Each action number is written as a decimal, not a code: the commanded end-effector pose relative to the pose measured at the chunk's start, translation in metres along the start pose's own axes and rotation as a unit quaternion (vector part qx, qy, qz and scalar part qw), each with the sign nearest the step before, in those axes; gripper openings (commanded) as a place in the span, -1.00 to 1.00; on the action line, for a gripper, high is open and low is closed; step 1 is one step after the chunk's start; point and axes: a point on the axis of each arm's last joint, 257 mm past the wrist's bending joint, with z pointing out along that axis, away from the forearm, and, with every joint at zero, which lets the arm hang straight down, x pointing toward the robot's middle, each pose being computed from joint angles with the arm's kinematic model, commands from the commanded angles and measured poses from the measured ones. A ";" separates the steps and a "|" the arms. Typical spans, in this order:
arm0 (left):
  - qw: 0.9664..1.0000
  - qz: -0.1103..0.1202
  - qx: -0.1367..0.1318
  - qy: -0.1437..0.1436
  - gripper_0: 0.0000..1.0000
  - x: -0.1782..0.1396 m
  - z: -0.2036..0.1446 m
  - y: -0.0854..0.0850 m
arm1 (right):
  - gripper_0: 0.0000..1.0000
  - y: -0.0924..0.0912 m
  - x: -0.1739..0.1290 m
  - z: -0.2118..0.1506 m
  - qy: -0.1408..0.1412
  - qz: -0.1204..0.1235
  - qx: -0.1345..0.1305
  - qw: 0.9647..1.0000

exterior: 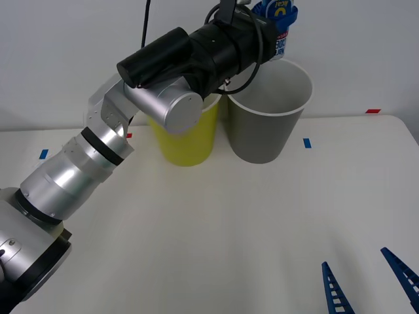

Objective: Put cans in the gray bin and PET bottles in the light green bin.

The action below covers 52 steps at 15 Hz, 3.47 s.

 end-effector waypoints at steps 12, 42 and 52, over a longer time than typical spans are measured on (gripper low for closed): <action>1.000 0.003 0.003 -0.003 -1.00 0.021 0.012 -0.010 | 1.00 0.000 0.000 0.000 0.000 0.000 0.000 1.000; 0.999 0.000 -0.009 0.047 1.00 -0.018 -0.074 0.020 | 1.00 0.000 0.000 0.000 0.000 0.000 0.000 1.000; 0.997 0.016 -0.056 0.049 1.00 -0.030 -0.188 0.047 | 1.00 0.000 0.000 0.000 0.000 0.000 0.000 1.000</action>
